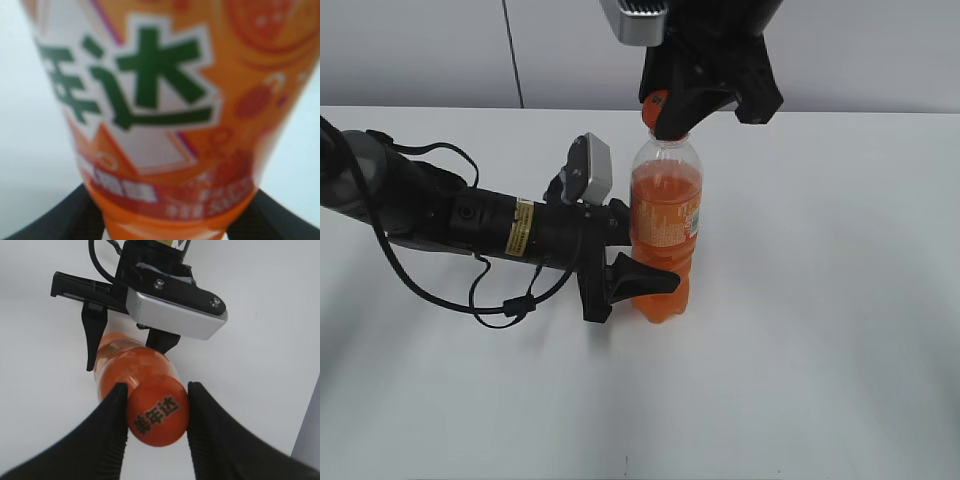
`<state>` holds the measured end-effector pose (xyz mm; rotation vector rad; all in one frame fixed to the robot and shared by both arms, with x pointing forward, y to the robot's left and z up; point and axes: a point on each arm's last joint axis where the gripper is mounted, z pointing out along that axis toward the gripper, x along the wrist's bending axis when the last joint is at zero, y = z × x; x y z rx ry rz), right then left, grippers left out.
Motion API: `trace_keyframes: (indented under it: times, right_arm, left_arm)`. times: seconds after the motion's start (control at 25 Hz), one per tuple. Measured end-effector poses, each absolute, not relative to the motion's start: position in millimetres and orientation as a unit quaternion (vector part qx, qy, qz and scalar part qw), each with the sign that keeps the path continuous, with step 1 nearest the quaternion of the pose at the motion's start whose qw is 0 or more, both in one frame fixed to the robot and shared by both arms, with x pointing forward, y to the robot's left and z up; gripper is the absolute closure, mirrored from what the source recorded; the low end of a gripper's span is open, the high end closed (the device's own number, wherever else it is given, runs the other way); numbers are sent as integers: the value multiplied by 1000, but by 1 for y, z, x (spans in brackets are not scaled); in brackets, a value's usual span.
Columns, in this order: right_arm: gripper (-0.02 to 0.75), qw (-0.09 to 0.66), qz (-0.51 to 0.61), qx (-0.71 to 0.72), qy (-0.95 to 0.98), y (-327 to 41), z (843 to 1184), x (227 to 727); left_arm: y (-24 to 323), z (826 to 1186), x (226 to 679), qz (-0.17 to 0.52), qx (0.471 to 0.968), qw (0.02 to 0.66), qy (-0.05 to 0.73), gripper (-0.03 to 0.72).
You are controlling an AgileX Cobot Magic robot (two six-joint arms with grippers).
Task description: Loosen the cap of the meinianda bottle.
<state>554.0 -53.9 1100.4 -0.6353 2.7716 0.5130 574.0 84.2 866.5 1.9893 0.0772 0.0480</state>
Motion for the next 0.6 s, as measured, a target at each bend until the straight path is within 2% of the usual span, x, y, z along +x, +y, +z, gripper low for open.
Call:
trace_keyframes:
  times: [0.28,0.6]
  right_arm:
    - [466,127,195,-219,947,-51,1106,553]
    - [466,169,245,-161,941,-47,1147,555]
  left_arm:
    - [84,866,574,20,838,544,33,280]
    - [84,866,574,20,838,544,33,280]
